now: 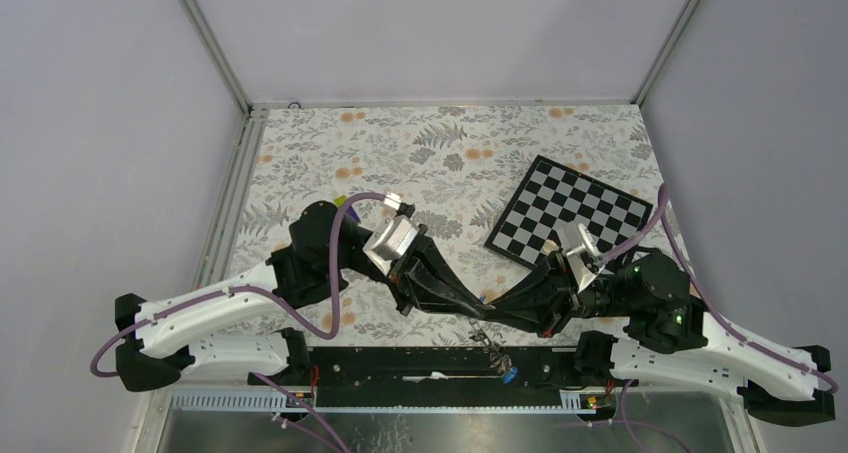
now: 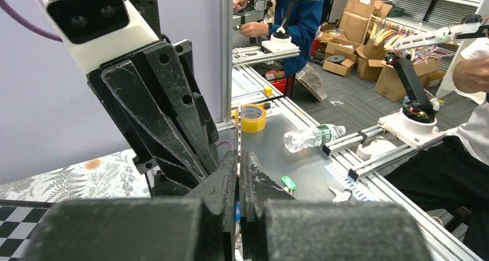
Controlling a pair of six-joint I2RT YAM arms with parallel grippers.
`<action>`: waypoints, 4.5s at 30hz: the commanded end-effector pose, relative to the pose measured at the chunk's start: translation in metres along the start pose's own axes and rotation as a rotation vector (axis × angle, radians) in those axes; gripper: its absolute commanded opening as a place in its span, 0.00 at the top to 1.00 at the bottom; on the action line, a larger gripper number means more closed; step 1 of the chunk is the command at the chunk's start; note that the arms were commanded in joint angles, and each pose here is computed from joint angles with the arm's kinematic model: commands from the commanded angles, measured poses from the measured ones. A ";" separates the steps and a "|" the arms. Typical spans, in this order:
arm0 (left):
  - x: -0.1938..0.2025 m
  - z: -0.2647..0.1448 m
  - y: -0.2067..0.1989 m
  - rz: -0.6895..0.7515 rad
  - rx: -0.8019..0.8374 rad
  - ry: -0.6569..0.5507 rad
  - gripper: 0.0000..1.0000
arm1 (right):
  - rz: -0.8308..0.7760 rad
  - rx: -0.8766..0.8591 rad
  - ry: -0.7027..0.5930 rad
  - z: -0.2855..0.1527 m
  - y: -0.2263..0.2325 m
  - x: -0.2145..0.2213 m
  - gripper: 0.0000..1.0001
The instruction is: Remove the keys from the keyring
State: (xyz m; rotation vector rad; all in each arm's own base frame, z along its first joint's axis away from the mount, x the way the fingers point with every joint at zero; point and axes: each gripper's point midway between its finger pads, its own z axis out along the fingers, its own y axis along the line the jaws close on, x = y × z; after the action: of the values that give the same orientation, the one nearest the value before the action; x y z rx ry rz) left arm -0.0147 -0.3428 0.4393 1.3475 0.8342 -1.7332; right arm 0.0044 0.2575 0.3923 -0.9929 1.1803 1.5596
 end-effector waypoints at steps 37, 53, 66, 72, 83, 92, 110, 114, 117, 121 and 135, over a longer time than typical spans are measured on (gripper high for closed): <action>-0.026 -0.007 -0.005 0.101 -0.030 -0.098 1.00 | 0.104 0.137 -0.456 -0.035 -0.005 -0.091 1.00; -0.024 -0.005 -0.002 0.092 -0.028 -0.108 1.00 | 0.157 0.165 -0.491 -0.027 -0.016 -0.092 1.00; -0.027 -0.004 -0.004 0.096 -0.020 -0.108 1.00 | 0.013 0.100 -0.293 -0.029 -0.001 -0.057 0.75; -0.026 -0.001 -0.006 0.084 0.014 -0.096 0.99 | -0.028 0.078 -0.177 -0.021 -0.001 -0.038 0.64; -0.023 0.005 -0.022 0.044 0.147 -0.057 1.00 | -0.158 -0.005 -0.092 -0.019 0.007 -0.021 0.49; -0.020 0.007 -0.028 0.023 0.208 -0.039 1.00 | -0.183 -0.049 -0.037 -0.020 0.012 -0.009 0.45; -0.017 0.007 -0.032 -0.006 0.246 -0.019 0.99 | -0.227 -0.007 0.034 -0.022 0.001 0.002 0.21; -0.015 0.008 -0.034 -0.023 0.262 -0.010 0.98 | -0.258 -0.028 0.039 -0.021 0.004 0.001 0.17; -0.013 0.008 -0.034 -0.030 0.269 -0.005 0.98 | -0.270 -0.037 0.042 -0.020 0.005 0.001 0.16; -0.012 0.008 -0.033 -0.035 0.273 -0.001 0.98 | -0.263 -0.049 0.060 -0.018 0.005 0.005 0.16; -0.012 0.009 -0.034 -0.046 0.283 0.000 0.97 | -0.236 -0.108 0.119 -0.008 0.009 0.017 0.15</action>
State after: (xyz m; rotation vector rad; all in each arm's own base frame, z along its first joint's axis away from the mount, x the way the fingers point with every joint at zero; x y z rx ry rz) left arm -0.0411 -0.3426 0.4201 1.5406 0.8107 -1.9687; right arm -0.0046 0.2548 0.3546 -1.2771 1.1060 1.3972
